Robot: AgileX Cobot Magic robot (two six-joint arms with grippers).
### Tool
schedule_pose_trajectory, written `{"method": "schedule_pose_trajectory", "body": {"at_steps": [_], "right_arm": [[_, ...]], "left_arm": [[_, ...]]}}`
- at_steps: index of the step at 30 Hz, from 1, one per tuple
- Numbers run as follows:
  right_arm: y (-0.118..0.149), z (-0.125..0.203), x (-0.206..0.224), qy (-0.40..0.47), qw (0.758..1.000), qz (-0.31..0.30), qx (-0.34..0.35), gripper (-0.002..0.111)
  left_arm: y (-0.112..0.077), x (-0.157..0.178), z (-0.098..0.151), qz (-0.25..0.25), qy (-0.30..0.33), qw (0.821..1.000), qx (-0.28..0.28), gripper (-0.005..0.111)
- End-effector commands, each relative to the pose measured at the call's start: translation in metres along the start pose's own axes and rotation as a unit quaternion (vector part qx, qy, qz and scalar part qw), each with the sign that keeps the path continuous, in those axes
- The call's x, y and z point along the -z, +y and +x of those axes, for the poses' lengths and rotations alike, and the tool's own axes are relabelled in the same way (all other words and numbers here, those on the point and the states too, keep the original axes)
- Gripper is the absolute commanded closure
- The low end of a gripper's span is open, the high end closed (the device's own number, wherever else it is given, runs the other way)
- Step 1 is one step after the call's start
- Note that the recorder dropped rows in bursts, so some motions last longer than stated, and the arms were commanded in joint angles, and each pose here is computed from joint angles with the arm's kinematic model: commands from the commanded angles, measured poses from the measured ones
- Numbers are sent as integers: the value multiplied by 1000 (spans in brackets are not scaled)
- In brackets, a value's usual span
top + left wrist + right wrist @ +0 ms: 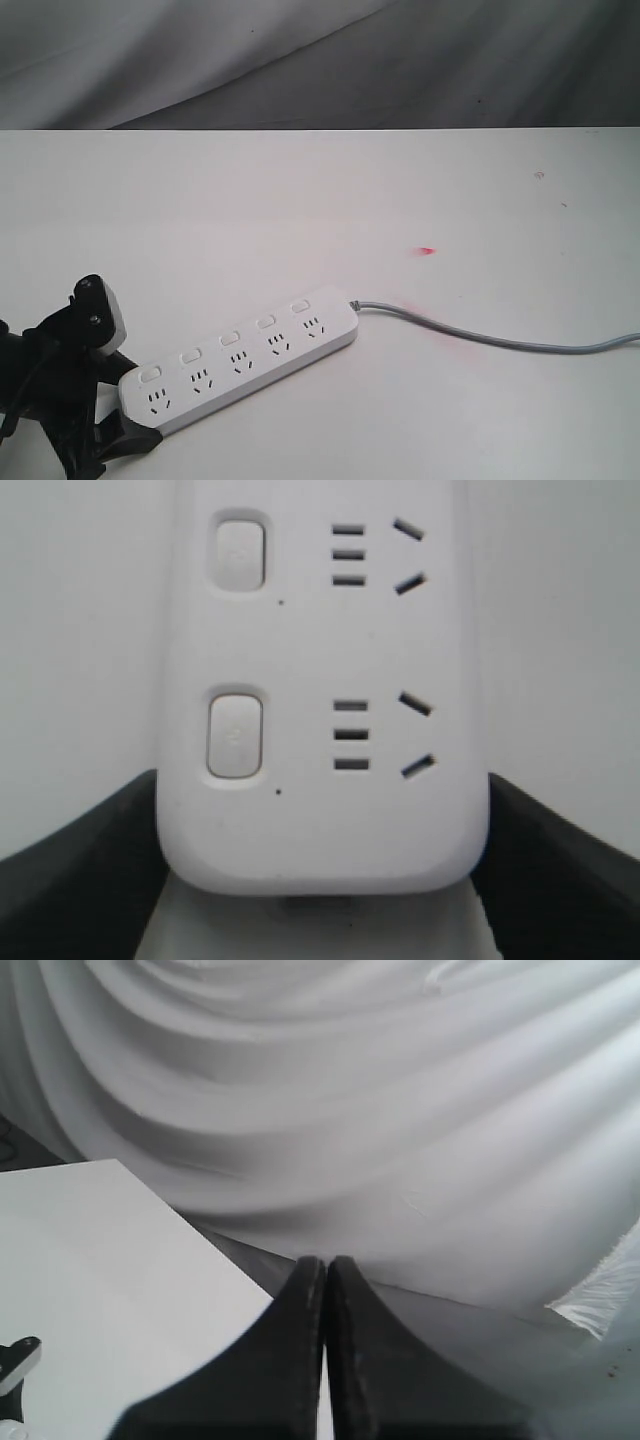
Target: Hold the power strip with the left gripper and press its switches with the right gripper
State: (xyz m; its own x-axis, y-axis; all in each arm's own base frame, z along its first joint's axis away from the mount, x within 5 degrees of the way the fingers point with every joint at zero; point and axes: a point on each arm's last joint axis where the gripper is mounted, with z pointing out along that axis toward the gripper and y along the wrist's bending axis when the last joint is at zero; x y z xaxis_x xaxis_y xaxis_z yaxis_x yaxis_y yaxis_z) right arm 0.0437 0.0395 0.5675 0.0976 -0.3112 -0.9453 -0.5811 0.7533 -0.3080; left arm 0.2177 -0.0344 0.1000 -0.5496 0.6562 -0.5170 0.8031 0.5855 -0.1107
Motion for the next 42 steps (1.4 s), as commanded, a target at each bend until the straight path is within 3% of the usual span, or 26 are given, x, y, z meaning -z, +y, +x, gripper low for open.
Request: {"method": "schedule_pose_trajectory", "body": {"at_steps": [1,12,17,23,33,42], "right_arm": [[-3,2,0,12,1000,14,2,108],[-6,0,0,-1,999,35,-3,108],[-22,10,-3,25,986,125,-112,108],[-26,42,-12,46,970,202,-123,108],[-10,146,-31,48,944,276,-173,108],[22,242,-27,64,925,317,-201,108]], "left_arm": [[-3,-5,6,10,17,1000,7,42],[-3,-5,6,10,17,1000,7,42],[-3,-5,6,10,17,1000,7,42],[-3,-5,6,10,17,1000,7,42],[-3,-5,6,10,17,1000,7,42],[-3,-5,6,10,17,1000,7,42]]}}
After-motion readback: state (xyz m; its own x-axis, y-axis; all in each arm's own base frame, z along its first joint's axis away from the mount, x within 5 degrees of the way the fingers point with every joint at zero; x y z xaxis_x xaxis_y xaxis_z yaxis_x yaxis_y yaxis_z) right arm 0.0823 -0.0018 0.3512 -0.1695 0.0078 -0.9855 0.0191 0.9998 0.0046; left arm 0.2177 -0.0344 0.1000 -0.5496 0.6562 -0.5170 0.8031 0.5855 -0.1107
